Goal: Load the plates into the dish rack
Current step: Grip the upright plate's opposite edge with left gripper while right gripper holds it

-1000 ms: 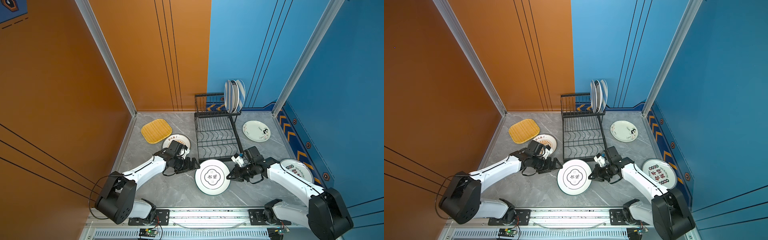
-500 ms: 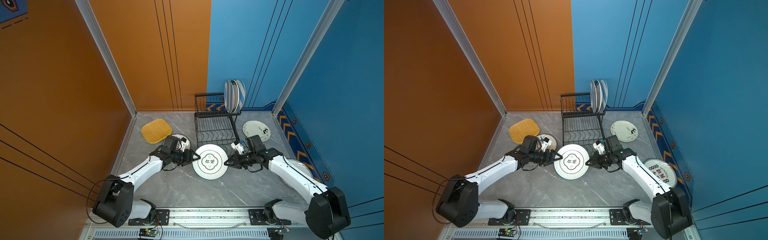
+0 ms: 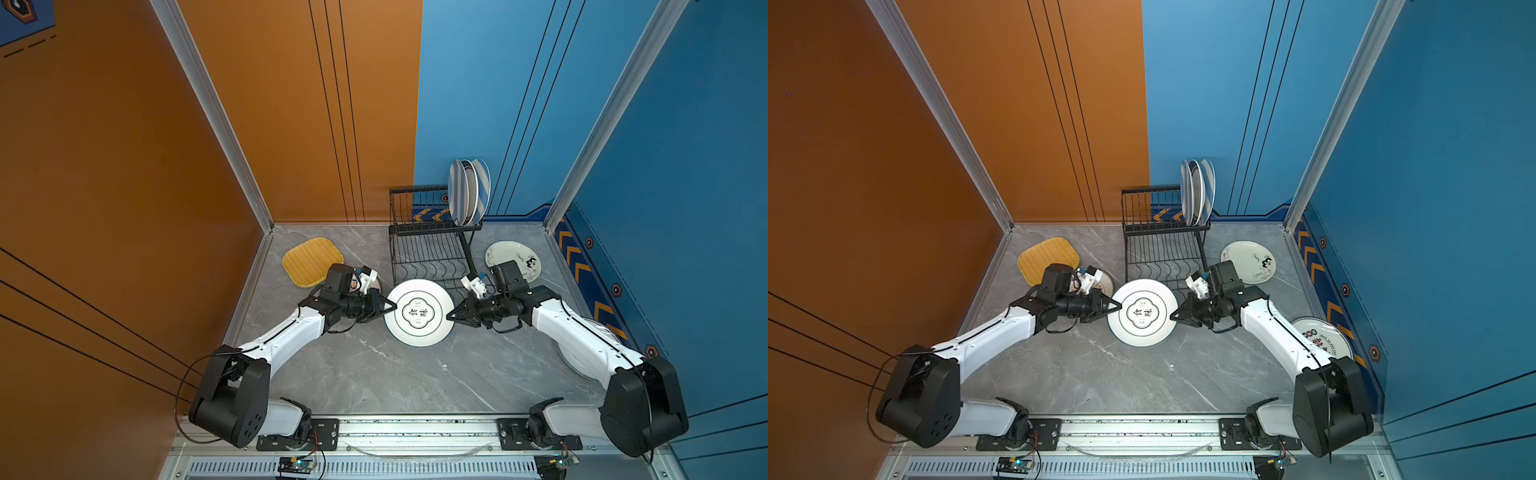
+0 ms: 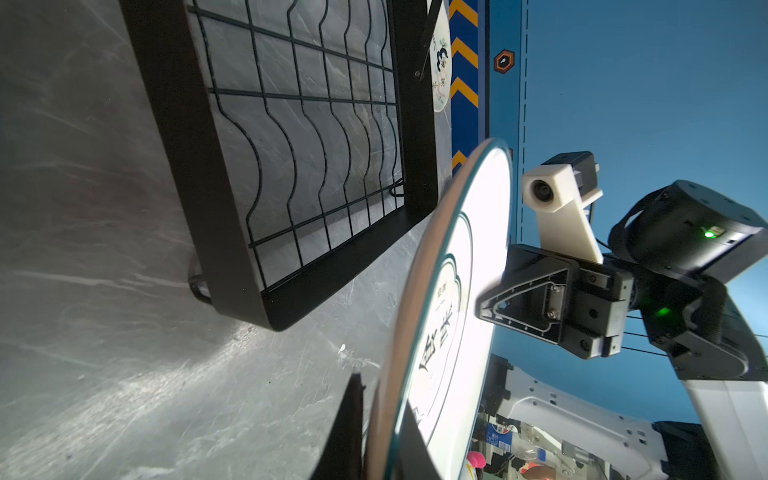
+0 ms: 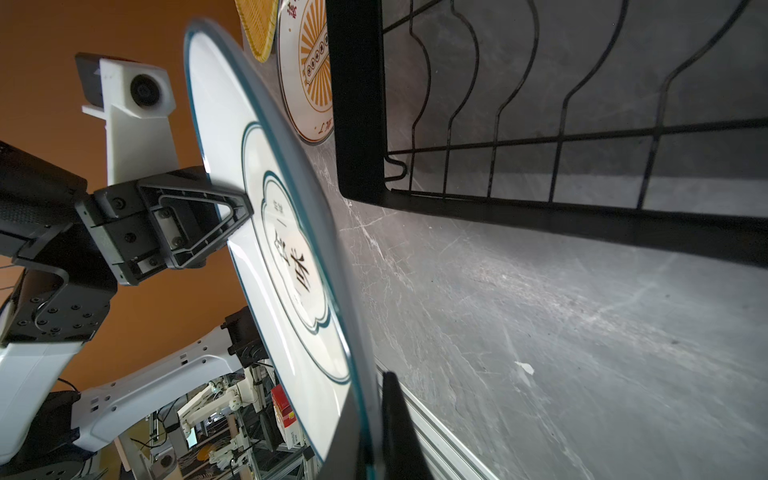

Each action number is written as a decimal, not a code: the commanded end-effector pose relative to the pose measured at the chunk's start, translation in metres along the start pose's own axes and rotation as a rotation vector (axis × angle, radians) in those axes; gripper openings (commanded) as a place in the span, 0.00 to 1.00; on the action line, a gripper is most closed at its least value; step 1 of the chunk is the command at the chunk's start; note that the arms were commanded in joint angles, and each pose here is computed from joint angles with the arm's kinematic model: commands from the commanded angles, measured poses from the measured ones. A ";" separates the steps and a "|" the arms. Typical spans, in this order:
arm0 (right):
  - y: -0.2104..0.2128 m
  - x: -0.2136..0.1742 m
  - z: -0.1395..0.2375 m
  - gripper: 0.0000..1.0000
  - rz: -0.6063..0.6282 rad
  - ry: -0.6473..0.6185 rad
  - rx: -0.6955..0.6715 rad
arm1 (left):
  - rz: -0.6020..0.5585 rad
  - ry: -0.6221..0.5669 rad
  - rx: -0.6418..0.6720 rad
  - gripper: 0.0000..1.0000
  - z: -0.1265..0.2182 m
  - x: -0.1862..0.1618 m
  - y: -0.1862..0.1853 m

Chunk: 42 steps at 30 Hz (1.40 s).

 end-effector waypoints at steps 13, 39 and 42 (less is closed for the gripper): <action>0.035 0.046 -0.002 0.47 0.093 -0.121 0.220 | -0.035 0.011 -0.127 0.00 -0.004 0.016 -0.031; 0.037 0.074 0.018 0.00 0.047 -0.202 0.144 | -0.007 -0.048 -0.091 0.48 -0.001 0.029 -0.021; 0.044 0.074 0.033 0.00 0.092 -0.205 0.005 | -0.008 -0.064 -0.059 0.60 0.003 0.031 -0.019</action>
Point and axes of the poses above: each gripper's point midway between its finger pads, its own z axis back along the fingers, its own y axis along the line the jaws close on, x = y × z, the point moved 7 cm from there along z, back along the fingers, and after that the axes turned 8 degrees about z, right-handed, at the moved point
